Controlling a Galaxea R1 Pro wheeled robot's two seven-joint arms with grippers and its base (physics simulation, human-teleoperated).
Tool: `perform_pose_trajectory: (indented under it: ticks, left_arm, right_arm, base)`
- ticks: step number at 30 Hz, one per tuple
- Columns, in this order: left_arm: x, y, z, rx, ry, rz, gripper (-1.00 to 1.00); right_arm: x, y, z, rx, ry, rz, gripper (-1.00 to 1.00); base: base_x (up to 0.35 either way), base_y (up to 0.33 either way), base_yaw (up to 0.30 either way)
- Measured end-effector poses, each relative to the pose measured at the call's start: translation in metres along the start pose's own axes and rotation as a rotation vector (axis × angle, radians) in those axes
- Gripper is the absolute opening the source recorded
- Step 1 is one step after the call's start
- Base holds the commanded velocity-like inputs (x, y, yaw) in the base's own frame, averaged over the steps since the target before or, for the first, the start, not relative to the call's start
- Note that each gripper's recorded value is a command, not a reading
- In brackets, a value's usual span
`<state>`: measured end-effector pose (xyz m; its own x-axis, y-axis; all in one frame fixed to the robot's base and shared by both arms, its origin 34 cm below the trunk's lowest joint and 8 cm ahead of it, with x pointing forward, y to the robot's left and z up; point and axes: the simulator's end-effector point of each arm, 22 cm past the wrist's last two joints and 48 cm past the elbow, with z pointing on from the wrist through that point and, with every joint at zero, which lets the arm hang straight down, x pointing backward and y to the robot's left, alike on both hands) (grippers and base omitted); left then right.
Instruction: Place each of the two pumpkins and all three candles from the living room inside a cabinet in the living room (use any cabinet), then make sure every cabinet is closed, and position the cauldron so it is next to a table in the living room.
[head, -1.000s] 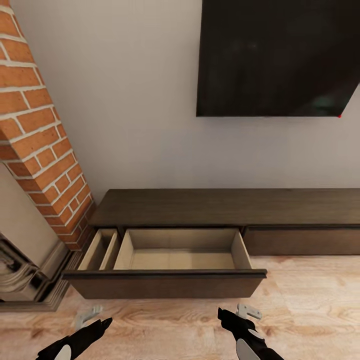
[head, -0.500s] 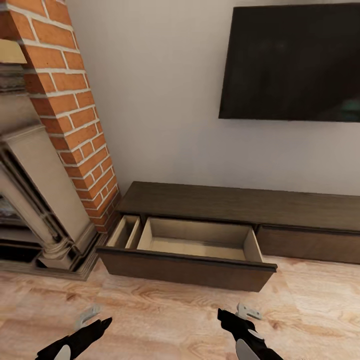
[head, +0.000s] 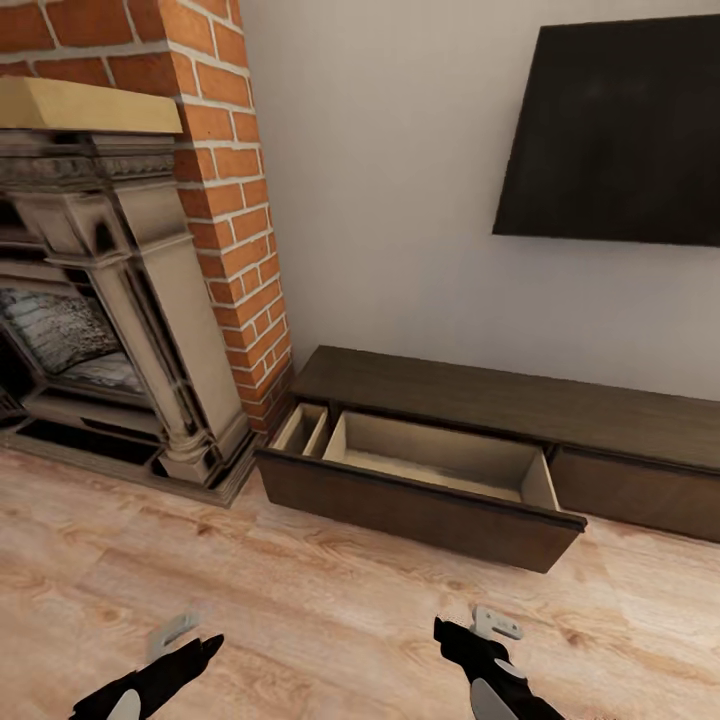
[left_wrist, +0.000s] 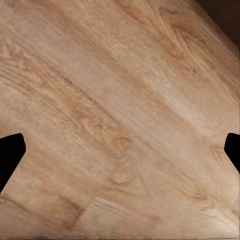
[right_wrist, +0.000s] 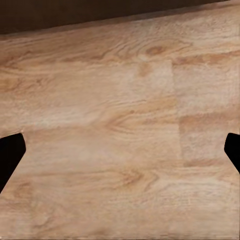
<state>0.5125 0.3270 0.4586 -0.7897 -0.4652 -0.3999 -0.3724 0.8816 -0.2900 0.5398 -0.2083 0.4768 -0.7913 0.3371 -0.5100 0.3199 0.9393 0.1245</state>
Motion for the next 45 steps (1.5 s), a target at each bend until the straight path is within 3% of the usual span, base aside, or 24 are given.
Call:
perform_pose_trajectory:
  ticks: [24, 31, 37, 45]
  left_arm:
    - [-0.016, -0.01, -0.036, -0.009, 0.011, -0.006, 1.0]
    - [-0.022, -0.013, -0.047, -0.009, 0.01, -0.009, 1.0]
    - [-0.023, -0.012, -0.047, -0.01, 0.009, -0.01, 1.0]
    - [-0.024, -0.01, -0.047, -0.014, 0.003, -0.007, 1.0]
  right_arm:
    - [-0.023, 0.011, -0.037, -0.007, 0.003, -0.012, 1.0]
    - [-0.028, 0.016, -0.047, -0.012, 0.006, -0.01, 1.0]
    - [-0.008, 0.009, -0.043, 0.018, 0.042, -0.017, 1.0]
    - [0.007, 0.019, -0.045, 0.0, 0.06, -0.056, 1.0]
  base:
    - [-0.277, 0.0, 0.292]
    - [-0.048, 0.0, 0.292]
    - [-0.002, 0.0, 0.292]
    - [0.0, 0.0, 0.292]
